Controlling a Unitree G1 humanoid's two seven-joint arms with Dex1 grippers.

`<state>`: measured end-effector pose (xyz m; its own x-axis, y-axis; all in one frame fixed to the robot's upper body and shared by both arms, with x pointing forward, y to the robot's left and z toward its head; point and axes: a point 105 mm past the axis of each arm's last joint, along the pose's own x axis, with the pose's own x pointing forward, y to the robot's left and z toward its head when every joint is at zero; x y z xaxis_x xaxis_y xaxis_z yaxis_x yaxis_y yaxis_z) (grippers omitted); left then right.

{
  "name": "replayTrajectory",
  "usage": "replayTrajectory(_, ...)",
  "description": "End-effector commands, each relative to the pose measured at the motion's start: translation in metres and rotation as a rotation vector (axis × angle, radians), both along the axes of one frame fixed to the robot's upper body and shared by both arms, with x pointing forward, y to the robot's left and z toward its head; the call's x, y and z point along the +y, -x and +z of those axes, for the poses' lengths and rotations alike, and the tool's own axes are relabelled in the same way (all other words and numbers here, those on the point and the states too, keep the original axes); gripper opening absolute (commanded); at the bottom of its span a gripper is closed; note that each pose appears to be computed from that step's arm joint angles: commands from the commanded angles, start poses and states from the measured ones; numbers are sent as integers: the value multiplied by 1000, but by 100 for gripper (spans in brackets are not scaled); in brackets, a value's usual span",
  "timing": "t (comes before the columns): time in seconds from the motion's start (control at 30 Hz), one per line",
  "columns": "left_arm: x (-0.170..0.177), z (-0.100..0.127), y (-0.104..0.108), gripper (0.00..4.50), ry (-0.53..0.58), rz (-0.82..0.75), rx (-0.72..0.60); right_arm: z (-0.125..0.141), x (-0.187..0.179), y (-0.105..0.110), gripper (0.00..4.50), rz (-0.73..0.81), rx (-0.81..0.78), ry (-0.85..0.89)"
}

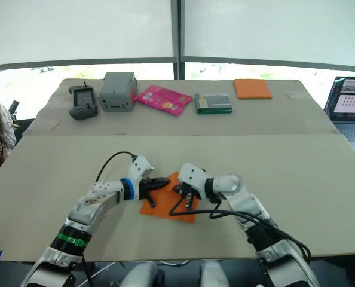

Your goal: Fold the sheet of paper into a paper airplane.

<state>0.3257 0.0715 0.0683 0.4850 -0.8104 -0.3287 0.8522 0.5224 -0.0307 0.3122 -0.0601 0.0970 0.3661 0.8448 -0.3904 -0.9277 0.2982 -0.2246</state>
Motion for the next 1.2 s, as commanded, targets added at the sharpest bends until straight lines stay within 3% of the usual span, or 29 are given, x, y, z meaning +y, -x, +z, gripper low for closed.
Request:
replayTrajectory(0.03,-9,-26,11,3,-50,-58,86,40,-21,5,0,-57,-37,-97)
replayTrajectory(0.2,-16,-26,7,3,-58,-97,79,22,-81,18,0,-204,-1,74)
replayTrajectory(0.37,-22,-25,3,3,-49,-113,70,0,-105,19,0,-295,15,176)
replayTrajectory(0.6,-21,-14,-11,3,46,-24,75,-15,-112,15,0,-376,39,197)
replayTrajectory(1.03,3,-7,-4,3,61,61,99,-17,-83,5,0,-318,21,155)
replayTrajectory(1.2,15,14,-12,3,111,120,81,-19,-84,4,0,-318,24,165)
